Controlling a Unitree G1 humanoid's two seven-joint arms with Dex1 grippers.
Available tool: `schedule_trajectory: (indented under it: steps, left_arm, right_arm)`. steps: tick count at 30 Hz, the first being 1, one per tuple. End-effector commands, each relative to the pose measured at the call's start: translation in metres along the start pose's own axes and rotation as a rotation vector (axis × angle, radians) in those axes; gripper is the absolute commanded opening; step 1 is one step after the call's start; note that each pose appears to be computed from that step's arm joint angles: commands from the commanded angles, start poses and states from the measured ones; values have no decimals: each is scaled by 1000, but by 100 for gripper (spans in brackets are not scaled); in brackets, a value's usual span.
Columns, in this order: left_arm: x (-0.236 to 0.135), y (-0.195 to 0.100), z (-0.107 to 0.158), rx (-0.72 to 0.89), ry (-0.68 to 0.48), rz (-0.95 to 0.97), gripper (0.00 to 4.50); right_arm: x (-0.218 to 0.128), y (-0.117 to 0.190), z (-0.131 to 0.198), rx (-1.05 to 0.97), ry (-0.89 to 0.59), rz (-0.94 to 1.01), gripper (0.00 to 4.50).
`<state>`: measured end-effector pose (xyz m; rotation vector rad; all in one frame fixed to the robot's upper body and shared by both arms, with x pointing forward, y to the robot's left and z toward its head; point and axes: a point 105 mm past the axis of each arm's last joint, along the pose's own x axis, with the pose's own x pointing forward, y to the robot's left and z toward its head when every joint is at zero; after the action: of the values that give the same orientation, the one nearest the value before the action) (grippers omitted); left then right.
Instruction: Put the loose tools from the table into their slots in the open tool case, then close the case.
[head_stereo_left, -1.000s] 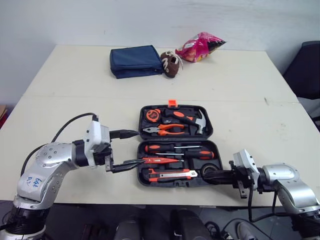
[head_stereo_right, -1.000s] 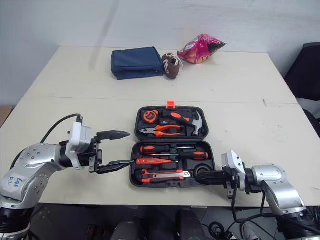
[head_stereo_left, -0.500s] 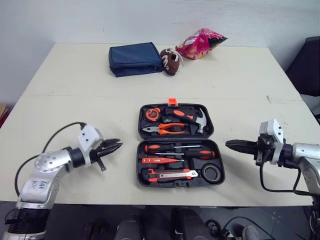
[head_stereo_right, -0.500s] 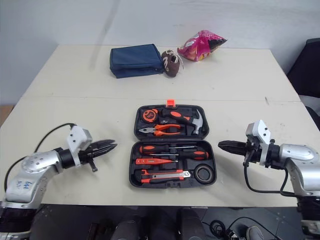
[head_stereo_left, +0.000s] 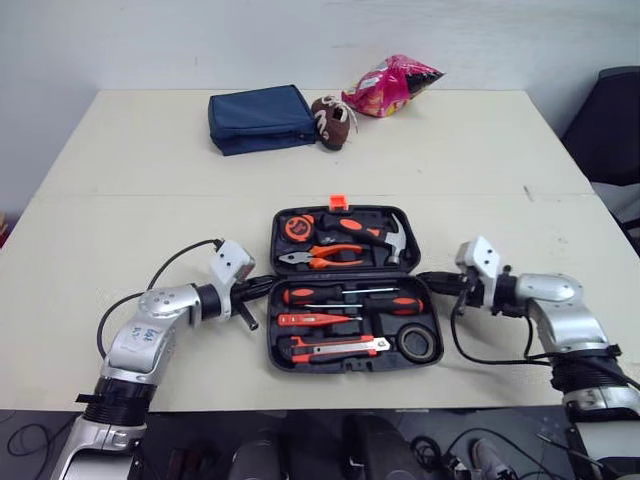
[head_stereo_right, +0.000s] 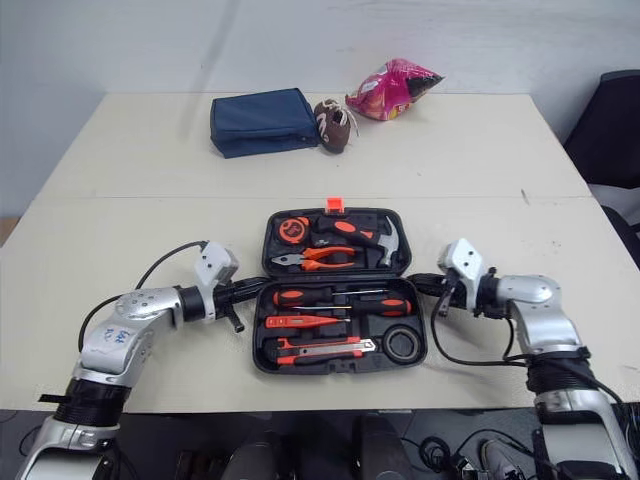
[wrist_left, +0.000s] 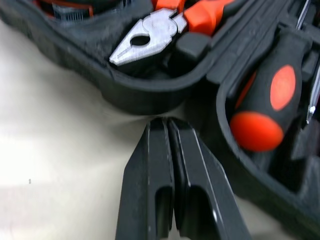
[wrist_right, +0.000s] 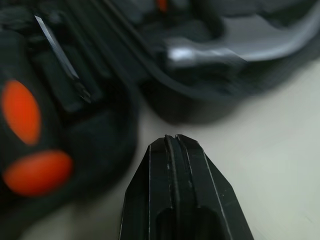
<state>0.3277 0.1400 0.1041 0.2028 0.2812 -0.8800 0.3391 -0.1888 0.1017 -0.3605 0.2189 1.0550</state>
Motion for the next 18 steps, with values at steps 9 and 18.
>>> schedule_trajectory:
  steps: [9, 18]
  left_arm:
    - [-12, 5, -2, -11, 46, -1, 5]
    - [-83, 51, -12, -46, 38, 244, 57]
  right_arm:
    - [14, 26, 11, 16, -36, 68, 0]
    - [-39, 7, 4, 120, 9, -68, 0]
